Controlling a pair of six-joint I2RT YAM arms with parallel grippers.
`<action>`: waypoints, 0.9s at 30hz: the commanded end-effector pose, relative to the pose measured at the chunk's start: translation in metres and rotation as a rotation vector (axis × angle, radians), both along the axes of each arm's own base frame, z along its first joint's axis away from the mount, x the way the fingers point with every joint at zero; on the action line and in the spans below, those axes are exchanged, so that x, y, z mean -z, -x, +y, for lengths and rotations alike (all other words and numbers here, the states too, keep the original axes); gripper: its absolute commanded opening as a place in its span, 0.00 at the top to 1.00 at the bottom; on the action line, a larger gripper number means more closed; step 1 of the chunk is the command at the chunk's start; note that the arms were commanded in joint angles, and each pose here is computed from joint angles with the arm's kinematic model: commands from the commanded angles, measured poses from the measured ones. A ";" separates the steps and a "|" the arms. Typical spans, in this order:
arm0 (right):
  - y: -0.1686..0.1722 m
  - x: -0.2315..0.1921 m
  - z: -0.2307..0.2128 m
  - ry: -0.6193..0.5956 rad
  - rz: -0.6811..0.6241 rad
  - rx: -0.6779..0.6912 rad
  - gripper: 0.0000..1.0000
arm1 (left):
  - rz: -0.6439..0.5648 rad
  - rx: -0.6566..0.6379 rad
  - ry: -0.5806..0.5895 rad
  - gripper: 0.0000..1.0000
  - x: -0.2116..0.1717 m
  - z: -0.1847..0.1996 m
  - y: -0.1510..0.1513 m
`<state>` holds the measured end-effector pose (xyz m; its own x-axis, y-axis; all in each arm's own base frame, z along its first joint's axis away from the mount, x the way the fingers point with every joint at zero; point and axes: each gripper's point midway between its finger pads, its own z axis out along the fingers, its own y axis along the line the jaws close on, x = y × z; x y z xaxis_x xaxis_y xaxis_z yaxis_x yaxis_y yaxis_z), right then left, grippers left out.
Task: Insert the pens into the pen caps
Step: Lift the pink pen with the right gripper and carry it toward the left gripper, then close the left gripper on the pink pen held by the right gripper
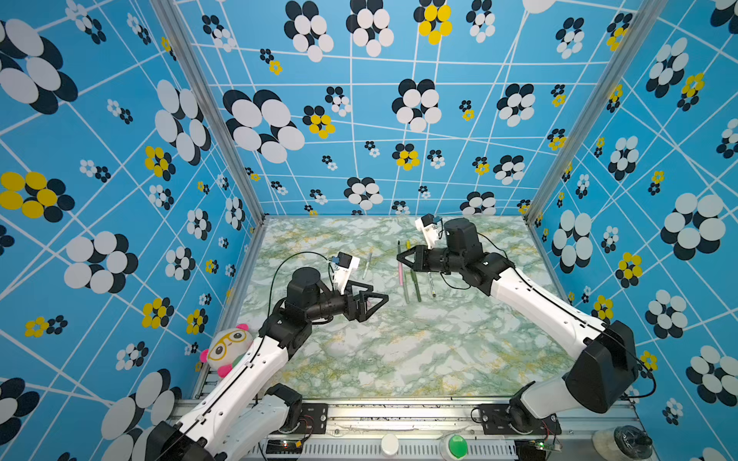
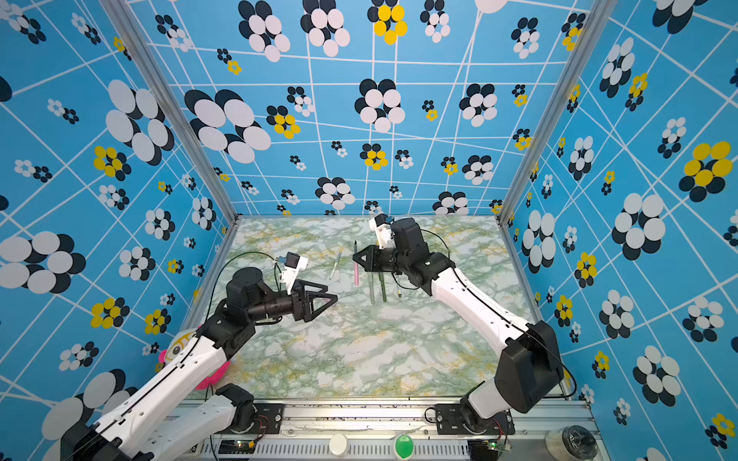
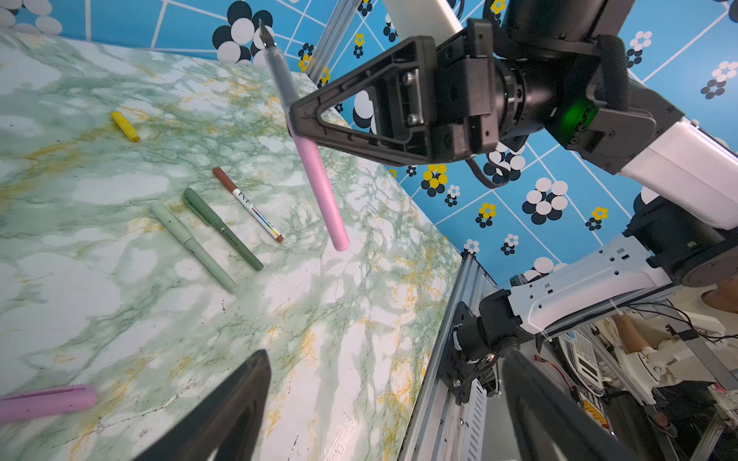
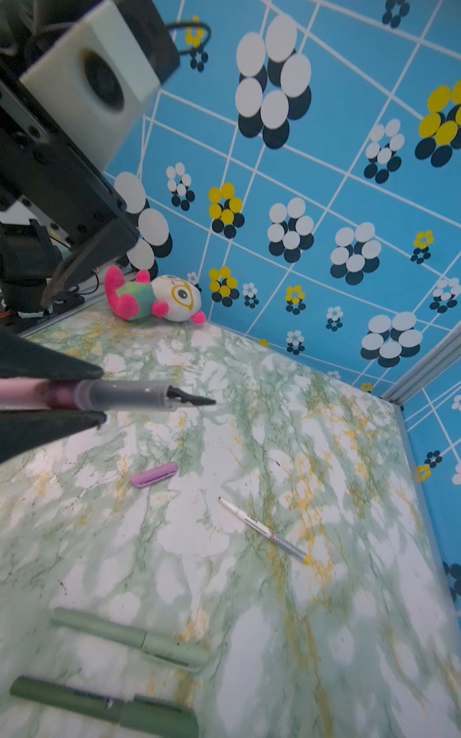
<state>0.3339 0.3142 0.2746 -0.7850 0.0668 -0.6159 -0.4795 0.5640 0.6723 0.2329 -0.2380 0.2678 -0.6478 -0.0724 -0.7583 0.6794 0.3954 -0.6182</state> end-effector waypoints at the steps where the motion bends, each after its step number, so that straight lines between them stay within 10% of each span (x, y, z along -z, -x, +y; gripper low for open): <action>1: 0.022 -0.022 0.009 -0.110 -0.026 -0.094 0.95 | -0.030 0.015 0.039 0.11 -0.018 -0.010 -0.007; 27: 0.047 -0.031 0.025 -0.172 -0.075 -0.185 0.97 | 0.006 0.002 0.043 0.61 -0.022 -0.040 -0.032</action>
